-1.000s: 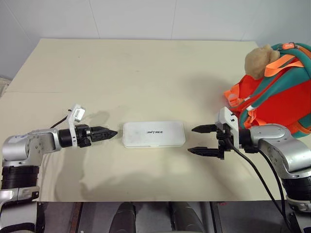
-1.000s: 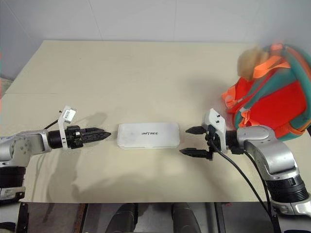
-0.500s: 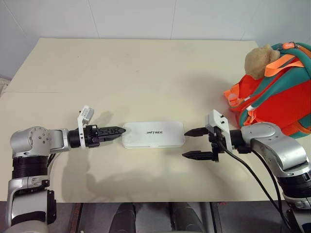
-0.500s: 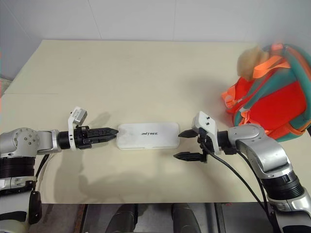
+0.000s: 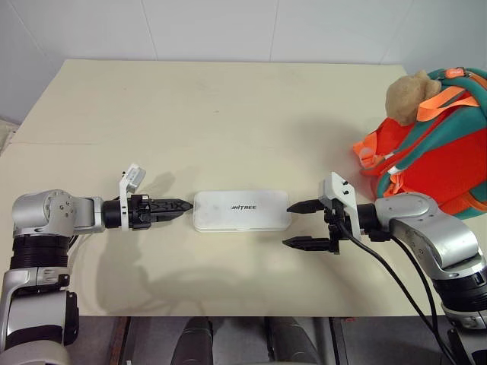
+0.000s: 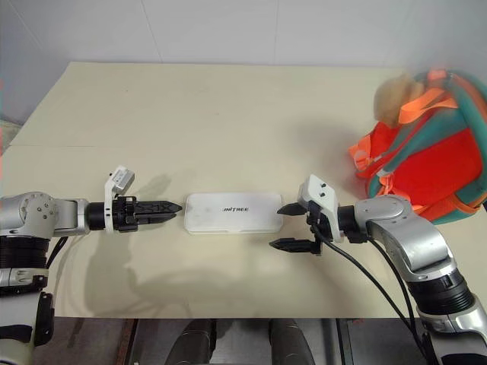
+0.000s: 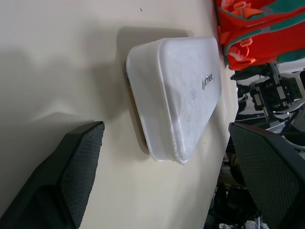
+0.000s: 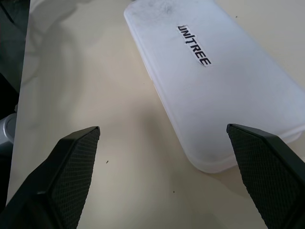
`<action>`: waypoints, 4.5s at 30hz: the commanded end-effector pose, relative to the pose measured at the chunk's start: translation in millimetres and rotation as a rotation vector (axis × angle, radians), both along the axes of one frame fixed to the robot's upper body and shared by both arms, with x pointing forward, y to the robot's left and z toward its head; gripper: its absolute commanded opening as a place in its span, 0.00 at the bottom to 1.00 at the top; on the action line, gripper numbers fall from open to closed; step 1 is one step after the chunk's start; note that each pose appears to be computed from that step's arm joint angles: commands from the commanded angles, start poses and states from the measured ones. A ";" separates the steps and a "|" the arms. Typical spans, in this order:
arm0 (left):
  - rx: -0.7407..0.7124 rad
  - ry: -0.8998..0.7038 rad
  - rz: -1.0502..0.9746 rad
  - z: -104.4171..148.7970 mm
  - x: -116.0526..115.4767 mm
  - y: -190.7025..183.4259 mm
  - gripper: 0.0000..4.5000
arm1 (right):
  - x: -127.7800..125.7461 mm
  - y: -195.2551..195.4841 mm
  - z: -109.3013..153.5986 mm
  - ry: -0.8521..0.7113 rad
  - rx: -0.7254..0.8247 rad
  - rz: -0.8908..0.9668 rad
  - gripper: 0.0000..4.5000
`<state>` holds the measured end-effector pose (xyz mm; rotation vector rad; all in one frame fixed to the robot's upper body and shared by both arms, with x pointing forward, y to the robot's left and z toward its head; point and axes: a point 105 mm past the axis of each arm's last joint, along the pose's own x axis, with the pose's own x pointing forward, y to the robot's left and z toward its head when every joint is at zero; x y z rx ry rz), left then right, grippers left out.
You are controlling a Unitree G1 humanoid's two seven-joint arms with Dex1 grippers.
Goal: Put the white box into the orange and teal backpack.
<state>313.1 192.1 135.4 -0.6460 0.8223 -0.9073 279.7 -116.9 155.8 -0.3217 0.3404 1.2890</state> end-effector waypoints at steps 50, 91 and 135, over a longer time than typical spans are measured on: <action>-0.184 0.183 -0.024 -34.4 -11.9 -42.9 0.99 | 17.7 -32.3 1.9 0.318 0.049 -0.323 1.00; -0.252 0.198 -0.097 -18.5 -13.0 -57.6 0.91 | 30.9 -5.2 7.1 0.259 0.146 -0.287 1.00; -0.283 -0.365 -0.160 37.3 -6.3 -27.9 0.30 | -7.8 -133.5 79.1 -0.344 0.011 -1.199 1.00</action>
